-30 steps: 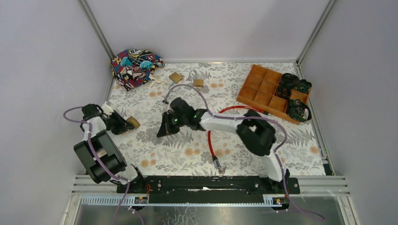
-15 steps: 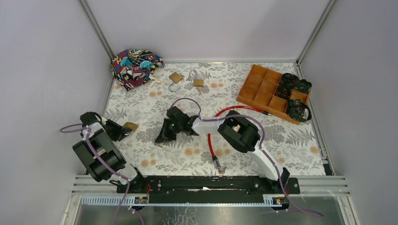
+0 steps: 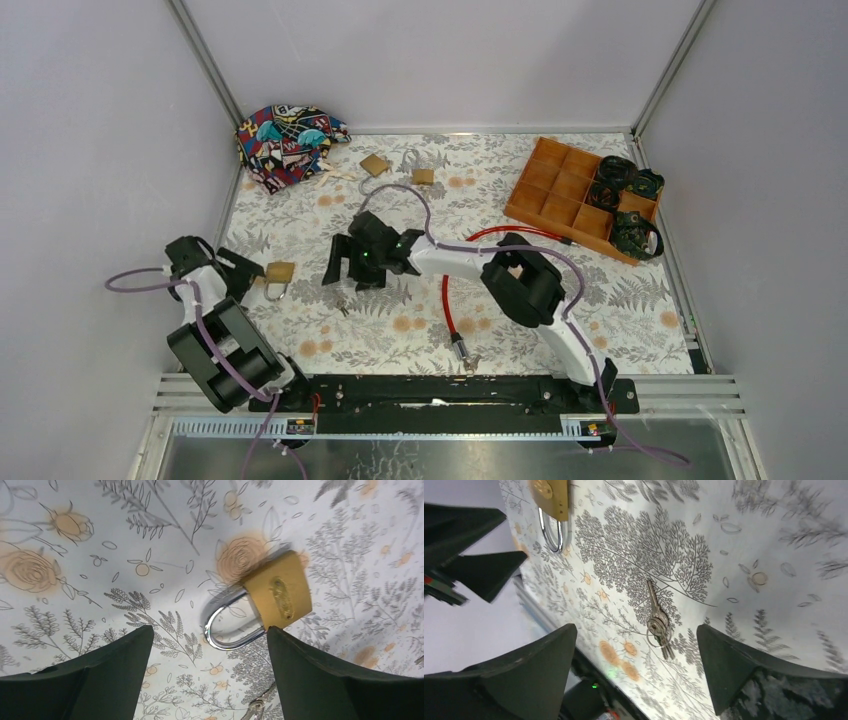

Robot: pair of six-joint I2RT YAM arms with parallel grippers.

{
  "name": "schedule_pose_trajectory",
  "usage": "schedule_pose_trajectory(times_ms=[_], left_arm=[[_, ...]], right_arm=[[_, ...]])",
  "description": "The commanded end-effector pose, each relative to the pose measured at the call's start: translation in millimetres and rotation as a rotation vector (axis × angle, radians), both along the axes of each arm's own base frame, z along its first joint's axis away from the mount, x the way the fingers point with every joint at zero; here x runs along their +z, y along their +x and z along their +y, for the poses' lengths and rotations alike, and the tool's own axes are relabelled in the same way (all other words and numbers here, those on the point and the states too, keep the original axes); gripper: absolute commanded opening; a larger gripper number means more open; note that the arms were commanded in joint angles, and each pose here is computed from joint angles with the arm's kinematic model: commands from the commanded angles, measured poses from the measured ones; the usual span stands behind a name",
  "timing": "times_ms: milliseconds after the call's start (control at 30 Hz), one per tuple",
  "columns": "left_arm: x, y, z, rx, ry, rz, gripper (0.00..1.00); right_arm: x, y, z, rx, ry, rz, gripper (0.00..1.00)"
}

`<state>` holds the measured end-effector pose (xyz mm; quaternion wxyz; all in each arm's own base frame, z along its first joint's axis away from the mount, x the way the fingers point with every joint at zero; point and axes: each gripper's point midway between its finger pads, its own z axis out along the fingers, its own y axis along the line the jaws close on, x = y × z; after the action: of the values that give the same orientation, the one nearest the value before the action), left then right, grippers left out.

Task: Lock with the key
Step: Place the key at the center of the board, then move the lock to the center of the board.

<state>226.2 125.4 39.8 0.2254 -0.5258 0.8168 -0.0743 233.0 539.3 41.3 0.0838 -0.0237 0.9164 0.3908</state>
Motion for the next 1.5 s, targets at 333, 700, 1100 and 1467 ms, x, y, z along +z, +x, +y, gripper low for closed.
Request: schedule_pose_trajectory(times_ms=[333,700,1100,1467], left_arm=[[147,126,-72,-0.579,0.378,-0.429,0.91],[133,154,-173,-1.123,0.373,-0.407,0.98],[84,213,-216,-1.363,0.37,-0.35,0.92],[44,332,-189,-1.24,0.579,-0.279,0.79]], right_arm=[[129,182,-196,-0.125,-0.49,-0.572,1.0],[83,326,-230,-0.334,-0.546,-0.608,1.0],[19,365,-181,-0.358,-0.391,-0.678,0.96],[-19,352,-175,-0.356,-0.575,-0.713,0.82]])
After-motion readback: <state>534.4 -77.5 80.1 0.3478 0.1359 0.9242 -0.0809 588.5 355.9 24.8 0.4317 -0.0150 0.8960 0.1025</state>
